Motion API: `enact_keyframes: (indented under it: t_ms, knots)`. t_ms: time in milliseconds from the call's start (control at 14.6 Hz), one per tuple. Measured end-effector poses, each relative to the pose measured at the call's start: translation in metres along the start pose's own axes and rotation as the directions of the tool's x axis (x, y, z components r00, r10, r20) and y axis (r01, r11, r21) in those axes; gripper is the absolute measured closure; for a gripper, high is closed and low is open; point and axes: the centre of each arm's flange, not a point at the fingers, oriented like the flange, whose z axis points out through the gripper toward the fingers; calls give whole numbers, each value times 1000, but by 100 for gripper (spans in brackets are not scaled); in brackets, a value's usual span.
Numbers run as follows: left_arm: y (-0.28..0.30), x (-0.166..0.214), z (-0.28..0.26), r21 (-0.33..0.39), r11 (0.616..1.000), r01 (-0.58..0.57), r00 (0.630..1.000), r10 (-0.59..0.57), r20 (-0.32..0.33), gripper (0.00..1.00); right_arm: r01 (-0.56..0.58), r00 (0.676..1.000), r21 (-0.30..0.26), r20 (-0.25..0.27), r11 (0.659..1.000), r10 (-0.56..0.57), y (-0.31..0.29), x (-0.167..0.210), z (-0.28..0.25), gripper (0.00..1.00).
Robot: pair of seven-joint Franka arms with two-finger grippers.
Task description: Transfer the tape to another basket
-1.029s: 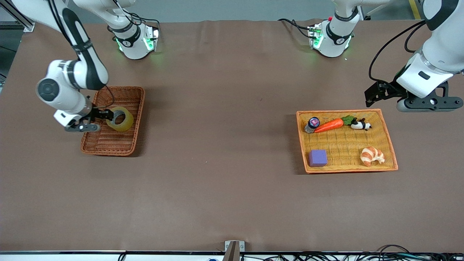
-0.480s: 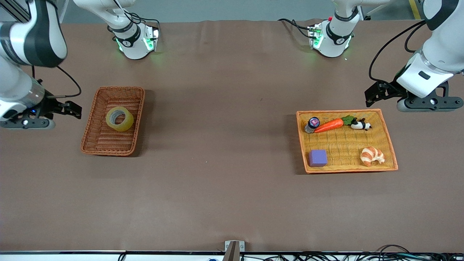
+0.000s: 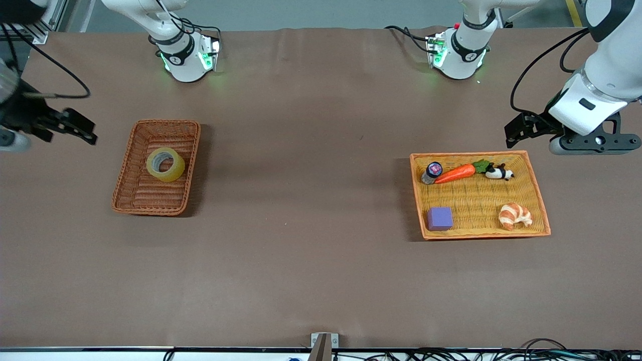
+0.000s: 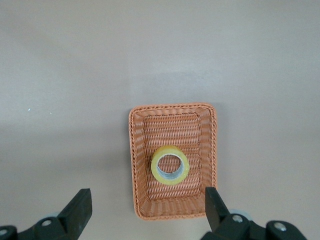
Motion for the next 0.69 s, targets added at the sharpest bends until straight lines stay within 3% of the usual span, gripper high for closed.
enact_keyframes:
  t_ms: [686]
  knots:
    - [0, 0, 0, 0, 1000, 0, 1000, 0, 0, 0, 11, 1000, -26, 16, 1000, -10, 21, 14, 7, 0]
